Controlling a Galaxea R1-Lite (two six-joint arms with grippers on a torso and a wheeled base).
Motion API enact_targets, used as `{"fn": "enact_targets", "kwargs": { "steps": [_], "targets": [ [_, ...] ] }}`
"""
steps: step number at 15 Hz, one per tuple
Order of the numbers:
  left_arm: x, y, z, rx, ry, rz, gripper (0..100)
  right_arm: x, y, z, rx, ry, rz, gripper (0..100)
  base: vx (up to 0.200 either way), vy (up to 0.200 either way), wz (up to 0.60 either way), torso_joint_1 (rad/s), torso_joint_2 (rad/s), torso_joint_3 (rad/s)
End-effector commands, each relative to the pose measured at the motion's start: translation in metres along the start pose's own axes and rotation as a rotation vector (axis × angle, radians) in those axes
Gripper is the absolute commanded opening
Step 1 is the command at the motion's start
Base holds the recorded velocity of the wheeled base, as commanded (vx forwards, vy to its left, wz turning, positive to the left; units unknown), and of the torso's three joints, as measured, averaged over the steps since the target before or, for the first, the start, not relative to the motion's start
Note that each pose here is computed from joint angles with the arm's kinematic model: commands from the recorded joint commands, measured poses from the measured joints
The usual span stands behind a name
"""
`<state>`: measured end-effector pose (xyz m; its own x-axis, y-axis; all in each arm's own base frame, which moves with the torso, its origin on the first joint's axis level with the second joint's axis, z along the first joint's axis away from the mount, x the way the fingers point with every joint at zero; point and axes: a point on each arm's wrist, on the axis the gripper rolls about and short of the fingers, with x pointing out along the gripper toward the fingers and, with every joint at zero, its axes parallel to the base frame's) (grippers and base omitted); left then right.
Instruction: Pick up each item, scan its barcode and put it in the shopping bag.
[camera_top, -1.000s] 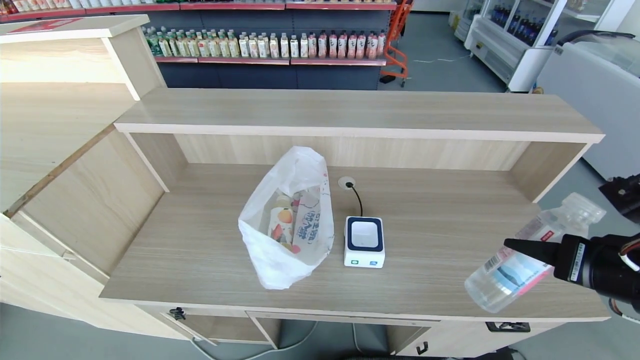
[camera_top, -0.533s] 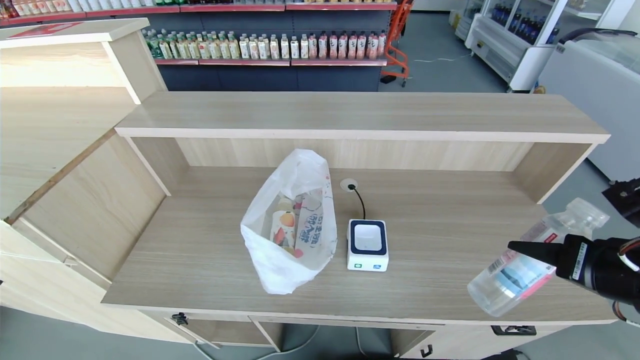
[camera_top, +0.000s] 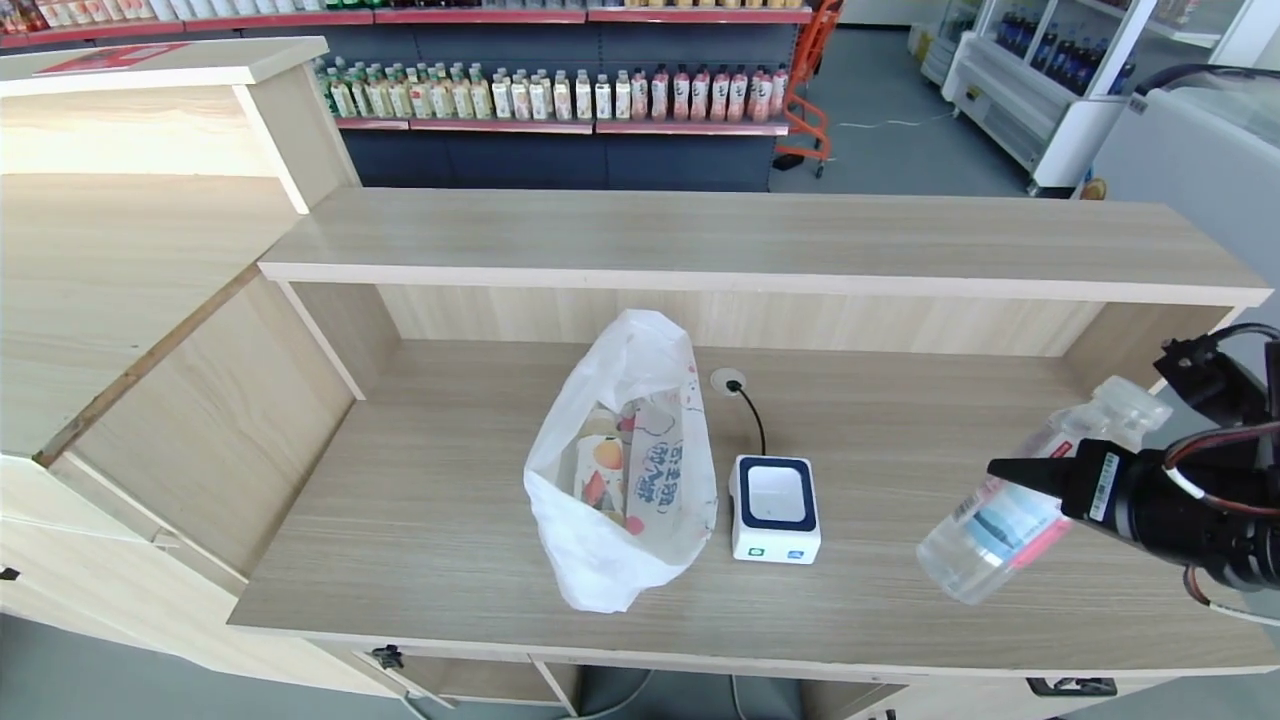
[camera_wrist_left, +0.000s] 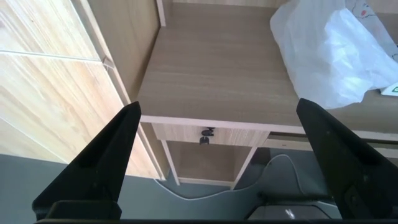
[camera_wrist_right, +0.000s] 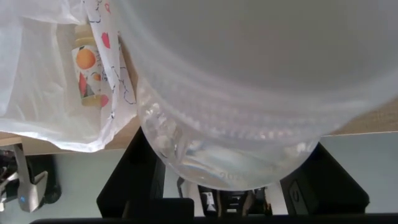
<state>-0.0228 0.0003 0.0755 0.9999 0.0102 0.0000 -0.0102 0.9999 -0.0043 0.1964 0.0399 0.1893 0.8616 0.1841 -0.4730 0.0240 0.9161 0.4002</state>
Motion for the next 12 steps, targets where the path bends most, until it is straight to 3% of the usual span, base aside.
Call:
{"fn": "enact_targets", "kwargs": {
  "steps": [1,7,12],
  "targets": [
    [0.000,0.000,0.000,0.000,0.002,0.001,100,0.019,0.001,0.000,-0.002,0.045,-0.022,0,0.000,0.000,0.00,0.000,0.00,0.000],
    [0.000,0.000,0.000,0.000,0.002,0.001,100,0.059,0.008,-0.006,-0.024,0.122,-0.070,0,0.000,0.000,0.00,0.000,0.00,0.000],
    [0.000,0.000,0.000,0.000,0.002,0.001,100,0.106,0.036,0.003,-0.039,0.137,-0.035,0,0.000,0.000,0.00,0.000,0.00,0.000]
  ]
}}
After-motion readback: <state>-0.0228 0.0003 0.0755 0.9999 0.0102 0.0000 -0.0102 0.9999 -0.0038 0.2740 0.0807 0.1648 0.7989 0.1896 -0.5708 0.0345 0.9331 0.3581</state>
